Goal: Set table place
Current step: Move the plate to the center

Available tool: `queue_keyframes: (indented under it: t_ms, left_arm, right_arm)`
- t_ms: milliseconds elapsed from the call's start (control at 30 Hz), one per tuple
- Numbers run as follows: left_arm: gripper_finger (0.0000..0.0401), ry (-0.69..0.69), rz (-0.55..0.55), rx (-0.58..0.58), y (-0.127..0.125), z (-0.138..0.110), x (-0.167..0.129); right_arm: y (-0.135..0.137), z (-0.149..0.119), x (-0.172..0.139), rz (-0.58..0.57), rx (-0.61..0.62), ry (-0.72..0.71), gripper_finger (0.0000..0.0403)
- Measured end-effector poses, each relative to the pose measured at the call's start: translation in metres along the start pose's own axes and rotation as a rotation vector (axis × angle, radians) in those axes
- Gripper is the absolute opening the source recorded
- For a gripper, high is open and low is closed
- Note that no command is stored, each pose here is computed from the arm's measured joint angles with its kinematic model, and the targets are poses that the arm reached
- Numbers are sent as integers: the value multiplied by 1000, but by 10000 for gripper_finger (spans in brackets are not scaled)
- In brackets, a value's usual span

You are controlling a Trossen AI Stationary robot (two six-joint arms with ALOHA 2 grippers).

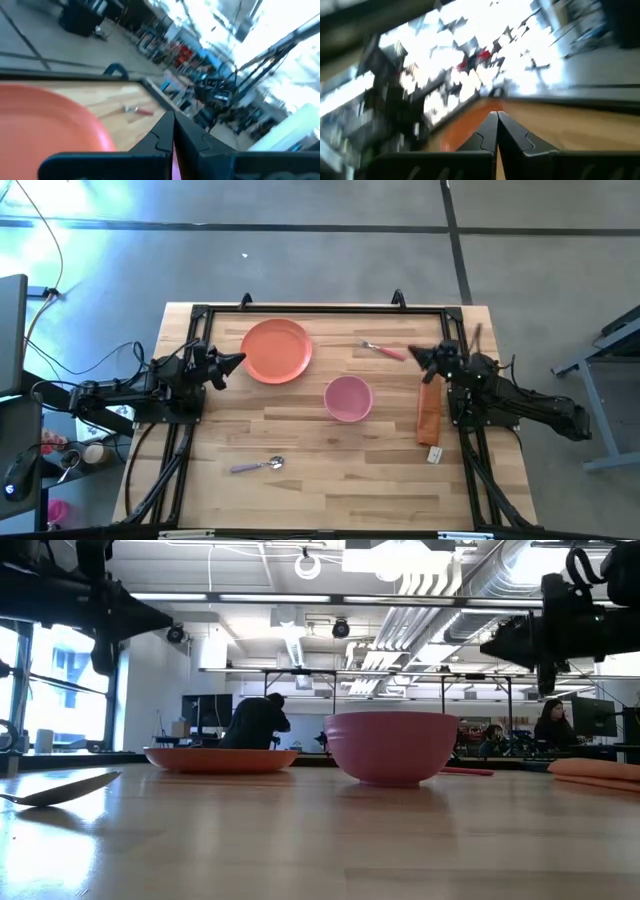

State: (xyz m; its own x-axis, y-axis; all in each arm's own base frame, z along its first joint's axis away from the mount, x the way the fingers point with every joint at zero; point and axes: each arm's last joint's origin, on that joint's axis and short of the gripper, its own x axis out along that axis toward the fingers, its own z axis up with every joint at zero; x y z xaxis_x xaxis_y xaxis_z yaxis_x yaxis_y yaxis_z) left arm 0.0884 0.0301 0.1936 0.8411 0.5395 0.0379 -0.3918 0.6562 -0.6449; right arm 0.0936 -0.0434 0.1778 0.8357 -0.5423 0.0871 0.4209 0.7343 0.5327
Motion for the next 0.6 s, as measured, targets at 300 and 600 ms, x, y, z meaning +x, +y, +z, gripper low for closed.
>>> queue_keyframes:
  t_ms: [300,600]
  left_arm:
    - [0,-92,76,-1,-5,1,17]
    - [0,54,359,95,-30,20,47]
  right_arm:
    - [32,51,4,24,7,-14,0]
    - [82,118,46,-163,-288,315,0]
